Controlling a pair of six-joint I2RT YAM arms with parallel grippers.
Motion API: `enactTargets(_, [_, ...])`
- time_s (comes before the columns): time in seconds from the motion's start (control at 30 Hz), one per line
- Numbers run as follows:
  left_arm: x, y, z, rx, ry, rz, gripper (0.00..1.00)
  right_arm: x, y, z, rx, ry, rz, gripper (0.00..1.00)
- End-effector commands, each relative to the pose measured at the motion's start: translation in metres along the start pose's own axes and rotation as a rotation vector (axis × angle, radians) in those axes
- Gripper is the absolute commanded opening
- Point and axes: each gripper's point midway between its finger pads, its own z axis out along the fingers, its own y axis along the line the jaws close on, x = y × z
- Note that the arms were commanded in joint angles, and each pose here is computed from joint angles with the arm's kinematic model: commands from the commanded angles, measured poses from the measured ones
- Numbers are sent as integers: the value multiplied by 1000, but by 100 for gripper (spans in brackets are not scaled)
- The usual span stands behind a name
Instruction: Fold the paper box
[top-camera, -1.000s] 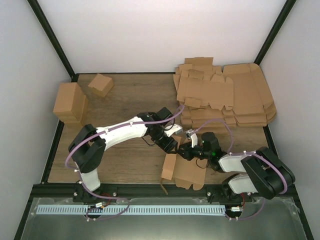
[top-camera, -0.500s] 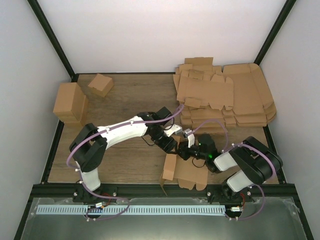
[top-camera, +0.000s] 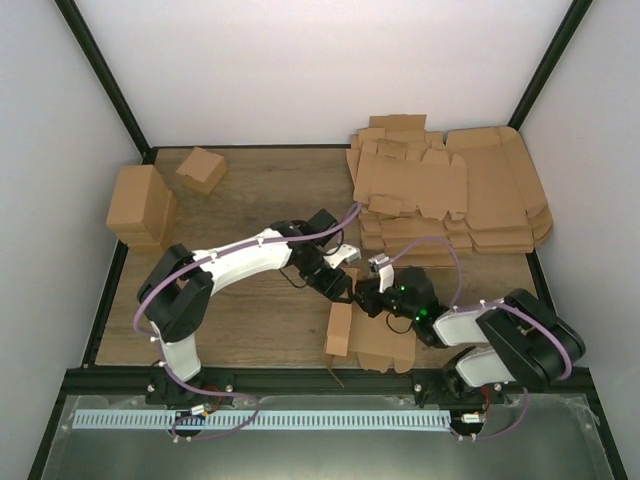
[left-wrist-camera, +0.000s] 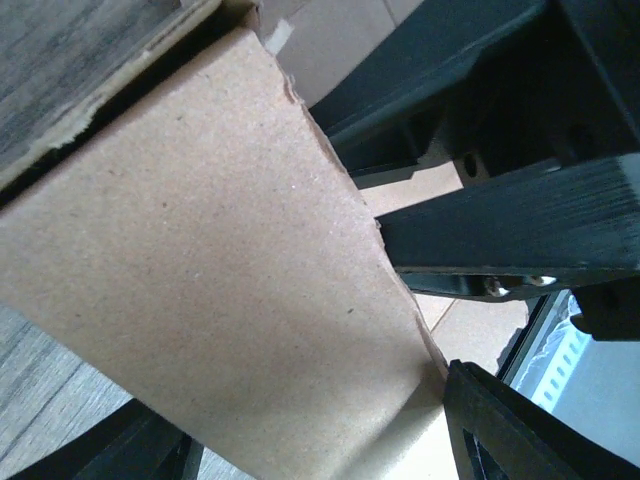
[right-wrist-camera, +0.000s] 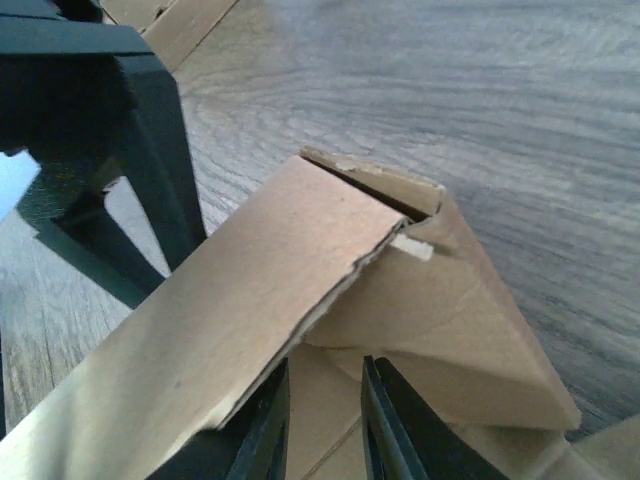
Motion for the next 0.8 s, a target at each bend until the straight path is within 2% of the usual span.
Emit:
enactTargets(0.0, [-8,-2,-4,42,-33,3,67,-6,2,-6,20,-26,-10,23])
enactTargets(0.4, [-8,-2,-7,50,-24,14,66,-7,-24,-13,195,-9,37,23])
enactTargets(0.63, [-11,-10,-8,90,-18,35,67,-7,-9,4,87,46,-32,22])
enactTargets(0.77, [-16,-15,-13,100,-29,43,71,-13,-3,10,45,29,-55,23])
